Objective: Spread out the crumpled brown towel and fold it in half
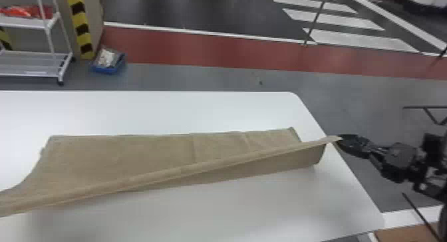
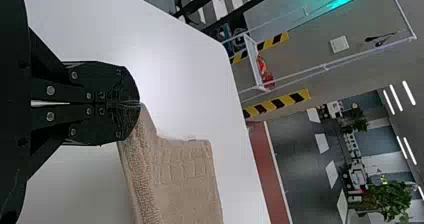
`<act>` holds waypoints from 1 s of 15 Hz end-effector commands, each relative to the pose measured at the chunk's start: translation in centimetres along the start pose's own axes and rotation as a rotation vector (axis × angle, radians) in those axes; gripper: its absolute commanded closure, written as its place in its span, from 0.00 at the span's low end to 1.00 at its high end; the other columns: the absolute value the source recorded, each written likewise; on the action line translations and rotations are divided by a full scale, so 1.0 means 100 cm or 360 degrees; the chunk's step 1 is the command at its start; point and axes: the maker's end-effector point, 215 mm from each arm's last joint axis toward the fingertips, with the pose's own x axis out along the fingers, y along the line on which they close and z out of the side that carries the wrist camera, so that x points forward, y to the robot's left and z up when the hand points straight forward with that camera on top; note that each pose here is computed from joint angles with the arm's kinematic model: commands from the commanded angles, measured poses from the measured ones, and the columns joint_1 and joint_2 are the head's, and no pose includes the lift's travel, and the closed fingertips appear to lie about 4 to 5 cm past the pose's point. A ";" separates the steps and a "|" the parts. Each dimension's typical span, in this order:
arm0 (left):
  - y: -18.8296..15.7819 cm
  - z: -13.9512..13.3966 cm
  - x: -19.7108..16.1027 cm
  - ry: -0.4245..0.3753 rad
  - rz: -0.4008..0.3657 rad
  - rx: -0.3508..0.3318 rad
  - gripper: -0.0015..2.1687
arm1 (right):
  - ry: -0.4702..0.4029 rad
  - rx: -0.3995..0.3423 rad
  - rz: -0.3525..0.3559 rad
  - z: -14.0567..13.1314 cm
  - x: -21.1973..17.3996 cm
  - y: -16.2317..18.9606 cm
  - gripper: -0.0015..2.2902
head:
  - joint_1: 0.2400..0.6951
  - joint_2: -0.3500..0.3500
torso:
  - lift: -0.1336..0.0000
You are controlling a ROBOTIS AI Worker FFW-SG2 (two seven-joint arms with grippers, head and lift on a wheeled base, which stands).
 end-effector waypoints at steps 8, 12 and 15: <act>-0.024 0.001 0.066 0.0173 -0.0048 -0.0016 0.67 | 0.0019 0.0019 -0.0036 -0.001 0.042 -0.019 0.93 | 1.00 0.23 | 0.07; -0.038 0.025 0.088 0.0160 -0.0067 -0.0023 0.67 | 0.0021 0.0031 -0.0019 0.002 0.056 -0.019 0.93 | 1.00 0.22 | 0.07; -0.032 0.046 0.103 0.0153 -0.0042 -0.0013 0.67 | 0.0033 0.0052 -0.0044 -0.005 0.056 -0.022 0.93 | 1.00 0.22 | 0.07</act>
